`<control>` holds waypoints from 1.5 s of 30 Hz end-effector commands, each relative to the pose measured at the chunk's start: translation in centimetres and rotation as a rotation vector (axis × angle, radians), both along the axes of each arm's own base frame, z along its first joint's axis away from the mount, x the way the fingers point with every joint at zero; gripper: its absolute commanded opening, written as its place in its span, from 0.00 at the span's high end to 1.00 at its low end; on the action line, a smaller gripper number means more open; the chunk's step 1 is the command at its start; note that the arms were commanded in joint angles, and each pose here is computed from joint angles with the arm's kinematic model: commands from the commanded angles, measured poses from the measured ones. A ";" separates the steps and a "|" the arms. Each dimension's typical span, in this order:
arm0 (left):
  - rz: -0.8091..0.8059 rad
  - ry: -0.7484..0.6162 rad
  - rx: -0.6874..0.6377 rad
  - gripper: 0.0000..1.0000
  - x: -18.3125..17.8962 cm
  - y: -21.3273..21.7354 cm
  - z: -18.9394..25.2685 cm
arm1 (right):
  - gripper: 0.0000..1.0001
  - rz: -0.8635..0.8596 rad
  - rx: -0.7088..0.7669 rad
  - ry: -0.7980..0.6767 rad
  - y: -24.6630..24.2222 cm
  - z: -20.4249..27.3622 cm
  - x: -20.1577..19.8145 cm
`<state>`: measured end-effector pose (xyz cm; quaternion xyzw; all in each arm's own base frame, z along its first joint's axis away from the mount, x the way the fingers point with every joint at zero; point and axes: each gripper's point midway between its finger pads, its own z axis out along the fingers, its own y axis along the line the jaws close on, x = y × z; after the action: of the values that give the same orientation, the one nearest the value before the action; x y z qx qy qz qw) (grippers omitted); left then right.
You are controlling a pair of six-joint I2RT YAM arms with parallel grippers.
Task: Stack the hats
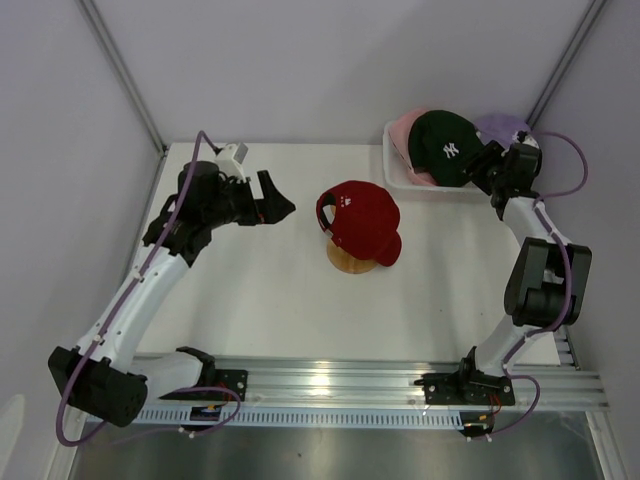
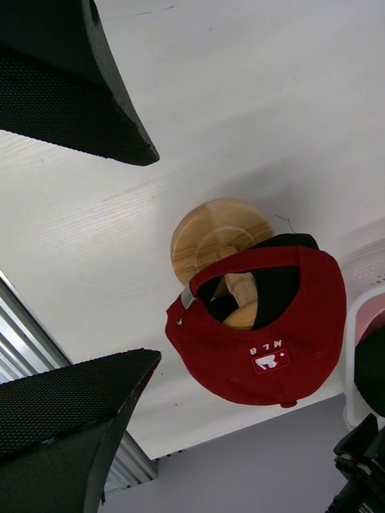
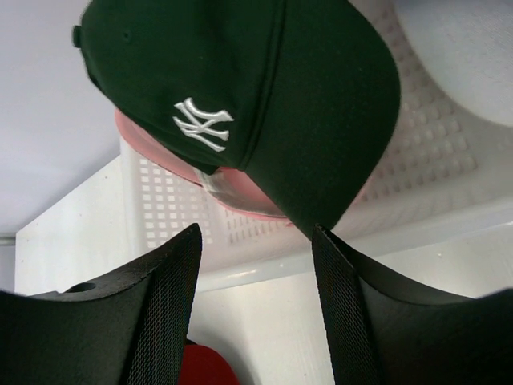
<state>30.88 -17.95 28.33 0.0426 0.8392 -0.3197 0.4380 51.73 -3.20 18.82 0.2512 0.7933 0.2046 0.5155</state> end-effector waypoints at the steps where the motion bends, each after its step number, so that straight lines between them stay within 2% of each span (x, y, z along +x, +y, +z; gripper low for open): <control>1: -0.015 -0.069 -0.031 0.01 0.6 -0.3 2.7 | 0.40 -0.037 -0.040 0.008 -1.3 0.0 0.4; 9: 0.002 -0.071 -0.004 0.01 1.1 0.1 2.7 | 0.40 -0.079 -0.054 0.104 -1.8 -3.5 0.7; 14: -0.004 -0.062 0.004 0.01 1.7 -0.1 2.7 | 0.38 -0.092 -0.043 0.075 -1.8 -3.6 1.5; 19: 0.002 -0.056 0.016 0.01 2.3 -0.1 2.6 | 0.43 -0.049 0.008 0.040 -0.9 -4.3 4.1; 23: 0.019 -0.057 0.038 0.00 2.6 0.2 2.5 | 0.53 -0.035 0.054 0.004 -0.4 -4.6 5.5; 27: 0.019 -0.053 0.049 0.01 2.9 0.2 2.6 | 0.84 -0.048 0.122 -0.085 -0.1 -3.5 5.2; 28: 0.021 -0.056 0.048 0.01 3.0 0.3 2.8 | 1.00 -0.039 0.144 -0.117 0.2 -2.9 4.9; 29: 0.019 -0.054 0.050 0.01 3.0 0.2 2.8 | 1.00 -0.041 0.175 -0.212 0.3 0.2 4.7; 31: 0.015 -0.055 0.050 0.01 3.0 0.2 2.9 | 1.00 -0.052 0.216 -0.241 0.1 0.7 3.4; 32: 0.013 -0.054 0.048 0.00 2.9 0.1 2.9 | 1.00 -0.045 0.256 -0.312 0.2 3.4 2.9; 34: 0.010 -0.064 0.045 0.00 2.9 0.1 3.2 | 1.00 0.013 0.326 -0.361 0.5 5.5 2.1; 38: -0.002 -0.070 0.032 0.01 2.6 -0.1 3.6 | 1.00 0.205 0.505 -0.543 2.2 13.3 0.7; 40: -0.007 -0.075 0.022 0.01 2.3 -0.1 3.8 | 1.00 0.313 0.539 -0.623 3.1 16.8 -0.2; 45: -0.009 -0.110 -0.014 0.00 1.7 -0.2 5.0 | 1.00 0.474 0.677 -0.651 5.7 22.1 -2.6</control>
<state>33.12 -18.14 30.10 0.0532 0.8408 -0.3015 0.4464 53.45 -1.20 31.83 0.2533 0.5720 0.5407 0.5624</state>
